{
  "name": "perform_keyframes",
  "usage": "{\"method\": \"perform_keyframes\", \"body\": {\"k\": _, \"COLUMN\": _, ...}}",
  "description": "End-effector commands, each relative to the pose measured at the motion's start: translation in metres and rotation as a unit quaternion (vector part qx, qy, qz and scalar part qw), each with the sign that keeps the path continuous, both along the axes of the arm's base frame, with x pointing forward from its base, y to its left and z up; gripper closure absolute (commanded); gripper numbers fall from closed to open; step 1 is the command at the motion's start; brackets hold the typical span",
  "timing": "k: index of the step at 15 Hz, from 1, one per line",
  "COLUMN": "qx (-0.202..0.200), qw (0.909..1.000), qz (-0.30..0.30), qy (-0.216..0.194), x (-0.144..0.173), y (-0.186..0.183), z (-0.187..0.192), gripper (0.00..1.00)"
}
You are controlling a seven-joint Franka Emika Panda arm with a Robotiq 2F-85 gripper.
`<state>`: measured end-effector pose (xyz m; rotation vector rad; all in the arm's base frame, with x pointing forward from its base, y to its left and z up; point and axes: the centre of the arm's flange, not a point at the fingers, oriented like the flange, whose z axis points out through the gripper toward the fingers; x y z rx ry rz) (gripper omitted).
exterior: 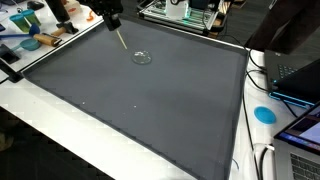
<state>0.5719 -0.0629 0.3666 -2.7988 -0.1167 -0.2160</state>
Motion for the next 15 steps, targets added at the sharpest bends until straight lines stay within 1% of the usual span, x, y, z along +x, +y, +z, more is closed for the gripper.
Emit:
{"method": "perform_keyframes", "body": {"k": 1, "qx": 0.05, "qw": 0.9983, "qz": -0.031, "qy": -0.005, "x": -0.021, "y": -0.037, "z": -0.001, "gripper": 0.97}}
{"method": "perform_keyframes", "body": {"k": 3, "qx": 0.075, "qw": 0.9954, "qz": -0.056, "qy": -0.021, "x": -0.03, "y": -0.054, "z": -0.003, "gripper": 0.97}}
{"method": "perform_keyframes", "body": {"k": 6, "qx": 0.097, "qw": 0.9916, "qz": -0.079, "qy": -0.034, "x": -0.047, "y": -0.073, "z": -0.009, "gripper": 0.97}}
{"method": "perform_keyframes", "body": {"k": 12, "qx": 0.128, "qw": 0.9851, "qz": -0.099, "qy": -0.058, "x": -0.084, "y": -0.091, "z": -0.022, "gripper": 0.97}}
{"method": "perform_keyframes", "body": {"k": 15, "qx": 0.133, "qw": 0.9834, "qz": -0.101, "qy": -0.071, "x": -0.098, "y": -0.096, "z": -0.022, "gripper": 0.97}}
